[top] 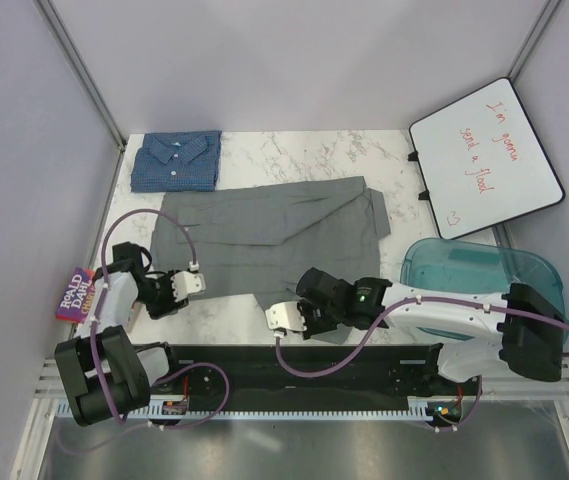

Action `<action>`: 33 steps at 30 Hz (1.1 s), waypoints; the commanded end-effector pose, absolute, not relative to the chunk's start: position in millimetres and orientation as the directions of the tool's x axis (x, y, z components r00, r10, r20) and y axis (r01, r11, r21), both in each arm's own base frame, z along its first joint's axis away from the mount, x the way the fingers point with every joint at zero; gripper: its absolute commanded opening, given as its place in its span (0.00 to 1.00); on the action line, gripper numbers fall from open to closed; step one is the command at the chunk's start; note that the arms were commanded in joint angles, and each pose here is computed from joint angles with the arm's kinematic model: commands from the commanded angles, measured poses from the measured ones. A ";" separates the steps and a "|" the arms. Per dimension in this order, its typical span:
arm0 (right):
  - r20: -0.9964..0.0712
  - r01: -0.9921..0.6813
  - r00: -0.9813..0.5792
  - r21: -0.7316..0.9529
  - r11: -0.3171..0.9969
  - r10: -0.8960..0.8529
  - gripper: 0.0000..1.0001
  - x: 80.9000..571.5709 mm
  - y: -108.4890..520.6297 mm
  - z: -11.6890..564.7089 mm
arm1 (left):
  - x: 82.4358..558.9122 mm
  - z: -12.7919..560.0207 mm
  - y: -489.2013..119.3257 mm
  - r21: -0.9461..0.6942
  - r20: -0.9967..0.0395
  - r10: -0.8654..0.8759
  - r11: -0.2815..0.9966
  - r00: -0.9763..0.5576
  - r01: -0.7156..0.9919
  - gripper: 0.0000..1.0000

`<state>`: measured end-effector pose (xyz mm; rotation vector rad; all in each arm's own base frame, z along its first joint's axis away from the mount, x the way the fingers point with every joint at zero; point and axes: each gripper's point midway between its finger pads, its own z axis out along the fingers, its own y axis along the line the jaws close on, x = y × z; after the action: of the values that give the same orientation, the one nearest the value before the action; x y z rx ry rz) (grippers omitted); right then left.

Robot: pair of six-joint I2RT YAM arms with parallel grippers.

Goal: Fold and stack the long sleeve shirts
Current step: Fold the shirt

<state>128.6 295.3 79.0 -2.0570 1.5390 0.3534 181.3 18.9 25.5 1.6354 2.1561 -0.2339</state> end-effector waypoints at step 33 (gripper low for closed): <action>-0.565 -0.925 0.331 -0.354 -0.140 -0.756 0.00 173.1 288.5 165.1 | 199.7 5.6 49.3 0.205 -0.252 0.964 0.136 -0.082 0.969 0.56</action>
<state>166.2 278.6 144.7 -1.9703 1.5225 0.3253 188.3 31.2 25.1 1.7960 2.1159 -0.1744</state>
